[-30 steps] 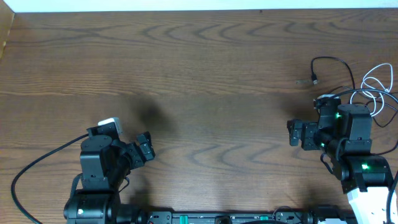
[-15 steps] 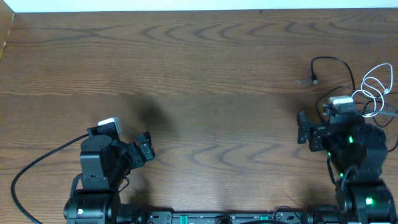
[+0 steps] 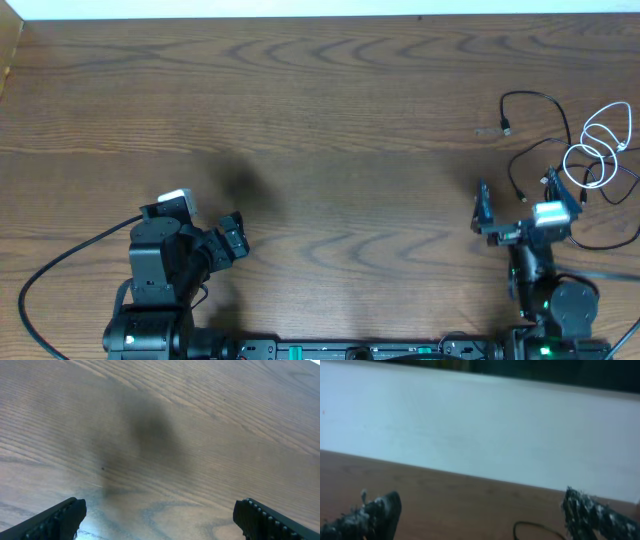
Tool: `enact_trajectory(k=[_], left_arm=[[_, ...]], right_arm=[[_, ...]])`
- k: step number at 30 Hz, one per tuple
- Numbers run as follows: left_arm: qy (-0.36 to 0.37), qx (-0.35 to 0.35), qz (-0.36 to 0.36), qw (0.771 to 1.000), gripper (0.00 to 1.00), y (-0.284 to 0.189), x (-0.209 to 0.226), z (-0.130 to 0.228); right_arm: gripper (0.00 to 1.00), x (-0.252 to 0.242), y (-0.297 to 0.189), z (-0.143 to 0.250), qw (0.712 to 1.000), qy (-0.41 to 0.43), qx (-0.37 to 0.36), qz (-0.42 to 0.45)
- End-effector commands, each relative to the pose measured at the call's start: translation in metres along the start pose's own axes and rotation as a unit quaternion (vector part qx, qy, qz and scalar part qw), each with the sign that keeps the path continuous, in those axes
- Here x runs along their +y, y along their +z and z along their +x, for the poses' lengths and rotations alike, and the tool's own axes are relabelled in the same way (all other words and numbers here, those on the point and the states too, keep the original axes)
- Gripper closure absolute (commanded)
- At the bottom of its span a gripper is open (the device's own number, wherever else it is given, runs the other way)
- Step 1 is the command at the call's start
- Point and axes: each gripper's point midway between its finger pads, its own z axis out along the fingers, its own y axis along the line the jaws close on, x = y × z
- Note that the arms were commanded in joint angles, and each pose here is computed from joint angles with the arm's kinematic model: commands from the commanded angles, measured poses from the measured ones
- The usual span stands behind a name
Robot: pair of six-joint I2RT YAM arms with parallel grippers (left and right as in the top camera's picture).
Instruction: Untangle cables
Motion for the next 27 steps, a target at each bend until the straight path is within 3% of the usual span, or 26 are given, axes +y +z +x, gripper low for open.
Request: enact_trajectory(k=[1, 7, 14, 27], left_arm=[[0.009, -0.003, -0.007, 1.0, 0.01, 0.0, 0.003, -0.001], [0.009, -0.003, -0.007, 1.0, 0.01, 0.0, 0.003, -0.001], [0.009, -0.003, -0.007, 1.0, 0.01, 0.0, 0.003, -0.001], [0.009, -0.003, -0.007, 1.0, 0.01, 0.0, 0.003, -0.001]], right_arm=[[0.01, 0.005, -0.006, 0.008, 1.0, -0.003, -0.007, -0.009], [0.01, 0.006, -0.011, 0.012, 1.0, -0.025, 0.001, -0.009], [0.01, 0.013, -0.025, 0.079, 0.99, -0.013, 0.138, -0.024], [0.01, 0.012, -0.025, 0.078, 0.99, -0.014, 0.135, -0.022]])
